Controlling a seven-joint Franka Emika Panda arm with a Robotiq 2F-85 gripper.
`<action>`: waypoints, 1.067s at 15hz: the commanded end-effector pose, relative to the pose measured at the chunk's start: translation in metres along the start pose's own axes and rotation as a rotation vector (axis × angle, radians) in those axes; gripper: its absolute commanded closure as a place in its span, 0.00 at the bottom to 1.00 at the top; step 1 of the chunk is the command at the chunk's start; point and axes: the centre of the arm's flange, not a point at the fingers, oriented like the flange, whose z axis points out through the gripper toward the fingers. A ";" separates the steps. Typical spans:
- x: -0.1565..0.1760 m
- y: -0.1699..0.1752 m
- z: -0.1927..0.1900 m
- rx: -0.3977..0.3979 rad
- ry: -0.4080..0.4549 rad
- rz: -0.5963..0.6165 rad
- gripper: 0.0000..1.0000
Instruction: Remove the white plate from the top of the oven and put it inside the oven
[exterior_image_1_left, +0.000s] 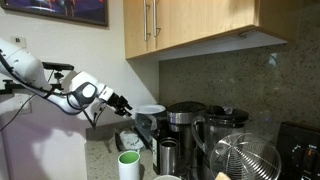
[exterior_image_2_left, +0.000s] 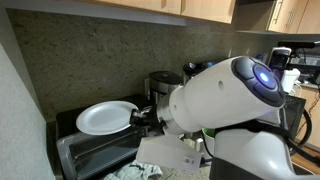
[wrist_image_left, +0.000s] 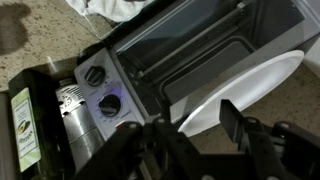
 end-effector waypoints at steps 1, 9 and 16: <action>0.005 -0.004 -0.011 -0.013 -0.036 -0.043 0.13; 0.006 -0.003 -0.005 -0.006 -0.011 -0.123 0.00; 0.007 -0.004 -0.006 0.000 -0.020 -0.130 0.00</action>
